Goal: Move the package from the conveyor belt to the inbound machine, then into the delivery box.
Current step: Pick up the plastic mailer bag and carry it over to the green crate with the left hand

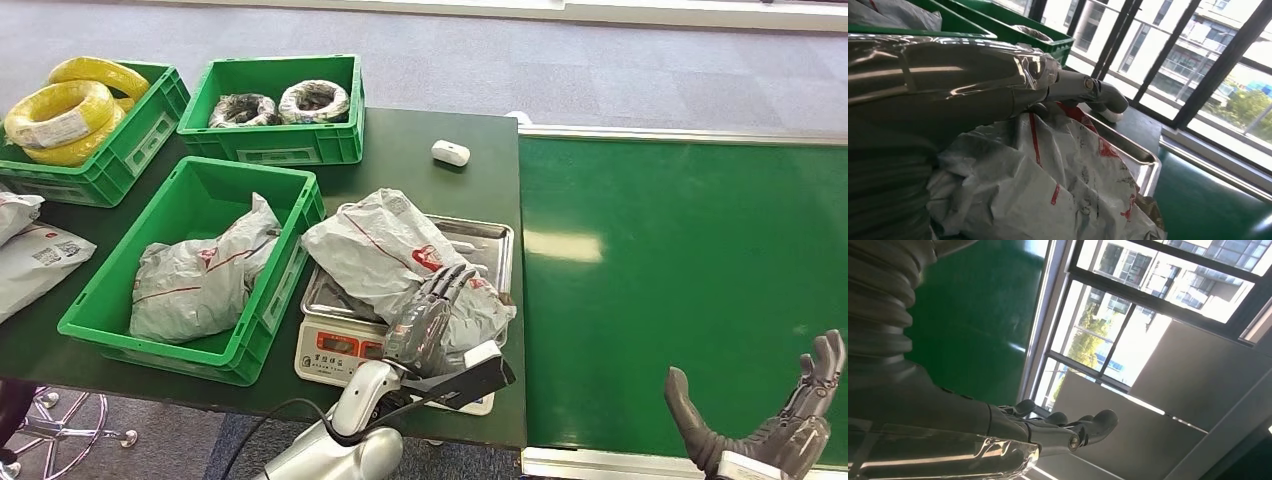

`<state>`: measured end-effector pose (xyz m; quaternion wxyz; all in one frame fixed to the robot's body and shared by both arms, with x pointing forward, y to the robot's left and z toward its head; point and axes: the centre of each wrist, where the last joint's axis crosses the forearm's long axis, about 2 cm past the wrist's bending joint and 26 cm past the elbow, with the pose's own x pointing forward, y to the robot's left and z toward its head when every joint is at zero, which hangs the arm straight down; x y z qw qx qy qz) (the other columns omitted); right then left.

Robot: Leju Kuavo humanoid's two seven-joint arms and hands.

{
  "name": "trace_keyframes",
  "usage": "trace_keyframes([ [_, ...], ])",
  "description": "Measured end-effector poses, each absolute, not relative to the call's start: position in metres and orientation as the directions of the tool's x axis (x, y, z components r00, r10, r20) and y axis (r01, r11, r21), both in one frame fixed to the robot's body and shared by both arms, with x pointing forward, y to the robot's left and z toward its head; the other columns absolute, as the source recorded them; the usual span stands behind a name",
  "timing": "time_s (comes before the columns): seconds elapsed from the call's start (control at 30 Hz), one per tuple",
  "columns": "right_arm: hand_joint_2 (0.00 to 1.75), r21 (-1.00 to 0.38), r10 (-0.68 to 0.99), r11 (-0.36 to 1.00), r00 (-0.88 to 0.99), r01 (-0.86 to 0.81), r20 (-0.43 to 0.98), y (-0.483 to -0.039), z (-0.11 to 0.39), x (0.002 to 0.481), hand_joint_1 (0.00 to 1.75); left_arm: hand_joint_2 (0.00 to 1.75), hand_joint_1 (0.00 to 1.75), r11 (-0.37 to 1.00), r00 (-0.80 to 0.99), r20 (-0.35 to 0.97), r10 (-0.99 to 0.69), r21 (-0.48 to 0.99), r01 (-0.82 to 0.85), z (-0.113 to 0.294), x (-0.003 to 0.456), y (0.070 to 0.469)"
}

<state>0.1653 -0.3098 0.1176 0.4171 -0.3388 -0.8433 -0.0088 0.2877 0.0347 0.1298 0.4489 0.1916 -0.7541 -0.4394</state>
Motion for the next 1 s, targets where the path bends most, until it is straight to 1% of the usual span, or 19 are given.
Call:
trace_keyframes([
  [0.07,1.75,-0.267,0.563,0.771,-0.423,0.577,0.710,-0.309,0.118,0.166,0.00,1.75,0.00,0.537,-0.522,0.504,-0.688,0.838,0.101,0.129,0.288,0.035],
  [0.13,1.75,-0.257,0.545,0.788,-0.440,0.560,0.714,-0.300,0.121,0.171,0.00,1.75,0.00,0.432,-0.480,0.391,-0.785,0.901,0.028,0.120,0.294,0.041],
  [0.2,1.75,-0.245,0.524,0.807,-0.460,0.537,0.717,-0.290,0.126,0.179,0.00,1.75,0.00,0.298,-0.421,0.255,-0.870,0.954,-0.040,0.110,0.301,0.049],
  [0.23,1.75,-0.242,0.519,0.811,-0.465,0.532,0.717,-0.288,0.127,0.181,0.00,1.75,0.00,0.276,-0.408,0.236,-0.882,0.960,-0.041,0.109,0.302,0.051],
  [0.27,1.75,-0.240,0.516,0.814,-0.469,0.529,0.717,-0.287,0.128,0.182,0.00,1.75,0.34,0.264,-0.400,0.227,-0.888,0.964,-0.040,0.108,0.303,0.052],
  [0.37,1.75,-0.232,0.507,0.821,-0.478,0.522,0.717,-0.283,0.130,0.186,0.00,1.75,1.48,0.243,-0.378,0.215,-0.901,0.970,-0.029,0.106,0.307,0.056],
  [0.4,1.75,-0.231,0.504,0.823,-0.480,0.519,0.718,-0.282,0.131,0.186,0.00,1.75,1.53,0.236,-0.371,0.212,-0.904,0.972,-0.020,0.105,0.308,0.057],
  [0.47,1.75,-0.230,0.499,0.828,-0.483,0.512,0.719,-0.281,0.131,0.187,0.00,1.75,1.55,0.231,-0.360,0.216,-0.907,0.973,0.001,0.104,0.309,0.058],
  [0.57,1.75,-0.231,0.494,0.832,-0.484,0.505,0.723,-0.279,0.131,0.187,0.00,1.75,1.53,0.246,-0.356,0.241,-0.903,0.969,0.031,0.103,0.309,0.060],
  [0.63,1.75,-0.231,0.492,0.833,-0.483,0.503,0.724,-0.279,0.131,0.186,0.00,1.75,1.43,0.262,-0.356,0.261,-0.897,0.964,0.045,0.102,0.308,0.061],
  [0.67,1.75,-0.231,0.492,0.833,-0.482,0.502,0.726,-0.279,0.131,0.186,0.00,1.75,1.13,0.273,-0.357,0.272,-0.894,0.961,0.049,0.101,0.308,0.062],
  [0.73,1.75,-0.230,0.489,0.834,-0.479,0.502,0.729,-0.279,0.129,0.184,0.00,1.75,0.41,0.302,-0.358,0.302,-0.884,0.951,0.058,0.102,0.306,0.063],
  [0.77,1.75,-0.228,0.488,0.834,-0.477,0.503,0.731,-0.279,0.128,0.183,0.00,1.75,0.08,0.322,-0.357,0.323,-0.877,0.945,0.065,0.103,0.306,0.063],
  [0.8,1.75,-0.227,0.486,0.834,-0.475,0.504,0.734,-0.280,0.128,0.182,0.00,1.75,0.00,0.342,-0.354,0.346,-0.869,0.937,0.076,0.103,0.305,0.064],
  [0.9,1.75,-0.225,0.484,0.833,-0.471,0.505,0.737,-0.280,0.126,0.180,0.00,1.75,0.00,0.399,-0.342,0.418,-0.842,0.908,0.127,0.106,0.303,0.065],
  [1.0,1.75,-0.226,0.484,0.833,-0.470,0.505,0.738,-0.280,0.126,0.179,0.00,1.75,0.00,0.433,-0.334,0.456,-0.825,0.890,0.146,0.109,0.301,0.066],
])
